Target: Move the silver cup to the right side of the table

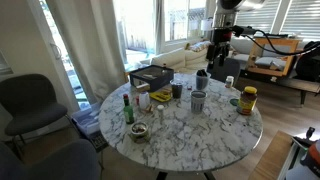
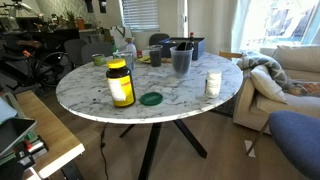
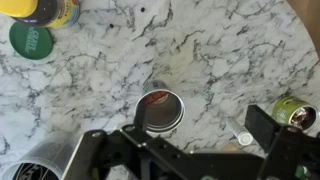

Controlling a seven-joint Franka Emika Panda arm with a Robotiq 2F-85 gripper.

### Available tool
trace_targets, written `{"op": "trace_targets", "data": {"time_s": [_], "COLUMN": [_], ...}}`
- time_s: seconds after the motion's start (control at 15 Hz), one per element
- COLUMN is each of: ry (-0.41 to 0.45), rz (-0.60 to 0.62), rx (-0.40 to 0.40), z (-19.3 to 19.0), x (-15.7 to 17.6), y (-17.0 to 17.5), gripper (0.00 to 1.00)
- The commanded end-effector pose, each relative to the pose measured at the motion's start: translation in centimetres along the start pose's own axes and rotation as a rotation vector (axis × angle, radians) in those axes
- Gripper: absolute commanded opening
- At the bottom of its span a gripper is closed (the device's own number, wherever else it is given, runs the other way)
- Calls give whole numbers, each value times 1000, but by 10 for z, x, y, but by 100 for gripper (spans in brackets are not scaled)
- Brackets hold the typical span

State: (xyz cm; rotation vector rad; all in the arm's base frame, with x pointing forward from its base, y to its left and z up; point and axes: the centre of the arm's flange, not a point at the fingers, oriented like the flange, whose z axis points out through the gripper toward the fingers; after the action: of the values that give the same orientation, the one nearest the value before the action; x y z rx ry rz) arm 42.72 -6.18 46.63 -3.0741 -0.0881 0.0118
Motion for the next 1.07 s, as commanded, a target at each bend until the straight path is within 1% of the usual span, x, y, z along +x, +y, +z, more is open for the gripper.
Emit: {"op": "trace_targets", "data": {"time_s": [0.0,0.07,0.13,0.2,0.27,0.4,0.53,0.6,0.8,0.87,0.93,1.0], "ry": [0,35,58,94,125,176,197,188,170,171,170,164], "rz": [0,-1,1,6,7,33,97,131,204,220,236,223], "rx": [0,-49,-51,-128,-158,-190,-188,-176,-115,-71,-5,-82], "z": [0,7,11,23,27,52,77,95,132,141,145,129], "x": [0,2,3,7,10,16,17,16,12,14,14,6], "y": [0,2,4,14,19,35,53,66,92,97,98,90], "gripper": [100,100,100,100,100,100,100,100,100,100,100,100]}}
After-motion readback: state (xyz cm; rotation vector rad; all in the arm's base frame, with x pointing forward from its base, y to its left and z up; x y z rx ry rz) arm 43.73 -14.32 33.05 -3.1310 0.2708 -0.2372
